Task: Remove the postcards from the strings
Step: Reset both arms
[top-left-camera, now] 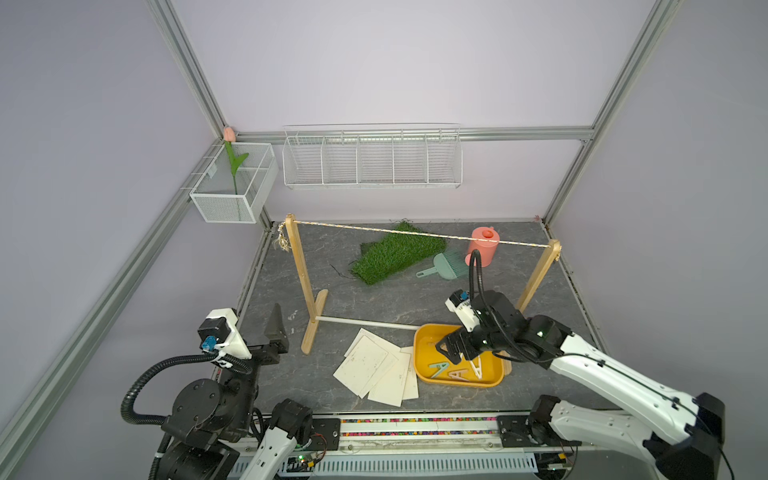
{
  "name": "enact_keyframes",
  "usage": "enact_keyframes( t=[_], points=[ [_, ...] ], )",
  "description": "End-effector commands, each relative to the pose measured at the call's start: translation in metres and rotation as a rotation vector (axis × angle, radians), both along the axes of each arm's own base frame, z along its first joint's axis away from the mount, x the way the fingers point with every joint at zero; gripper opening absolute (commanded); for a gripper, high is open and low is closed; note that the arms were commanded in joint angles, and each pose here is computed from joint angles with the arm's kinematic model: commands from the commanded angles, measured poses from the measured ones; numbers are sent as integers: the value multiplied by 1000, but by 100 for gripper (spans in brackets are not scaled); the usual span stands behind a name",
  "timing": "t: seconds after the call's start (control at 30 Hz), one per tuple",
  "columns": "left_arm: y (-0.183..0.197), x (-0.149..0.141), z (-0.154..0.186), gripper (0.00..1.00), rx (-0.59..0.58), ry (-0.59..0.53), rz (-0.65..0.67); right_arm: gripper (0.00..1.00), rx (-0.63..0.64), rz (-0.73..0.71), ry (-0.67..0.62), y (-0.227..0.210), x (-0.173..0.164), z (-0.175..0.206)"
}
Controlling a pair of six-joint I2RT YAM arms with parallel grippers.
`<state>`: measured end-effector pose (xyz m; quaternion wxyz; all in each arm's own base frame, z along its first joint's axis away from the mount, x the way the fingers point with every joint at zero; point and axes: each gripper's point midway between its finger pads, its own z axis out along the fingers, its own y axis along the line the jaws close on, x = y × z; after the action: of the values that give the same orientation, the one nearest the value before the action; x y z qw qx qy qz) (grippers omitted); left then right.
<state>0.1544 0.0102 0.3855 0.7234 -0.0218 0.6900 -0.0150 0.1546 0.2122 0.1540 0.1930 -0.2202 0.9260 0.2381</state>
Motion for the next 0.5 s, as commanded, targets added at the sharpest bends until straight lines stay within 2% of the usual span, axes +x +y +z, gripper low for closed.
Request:
enact_keyframes(
  t=[0.0,0.1,0.27,0.37,0.47],
  points=[
    [-5,17,-14,86,61,60,18,97,-114,-214,267,-59,-54,-38],
    [-42,28,-20,86,62,73,-162,98,-118,-389,252,-98,-67,-36],
    [-129,29,-29,82,91,112,-621,95,-129,-695,82,-174,-71,-3],
    [-160,29,-36,82,99,145,-777,93,-187,-804,-56,-208,-63,19],
    [-179,38,-44,82,114,213,-841,92,-206,-861,-160,-218,-47,41]
  ],
)
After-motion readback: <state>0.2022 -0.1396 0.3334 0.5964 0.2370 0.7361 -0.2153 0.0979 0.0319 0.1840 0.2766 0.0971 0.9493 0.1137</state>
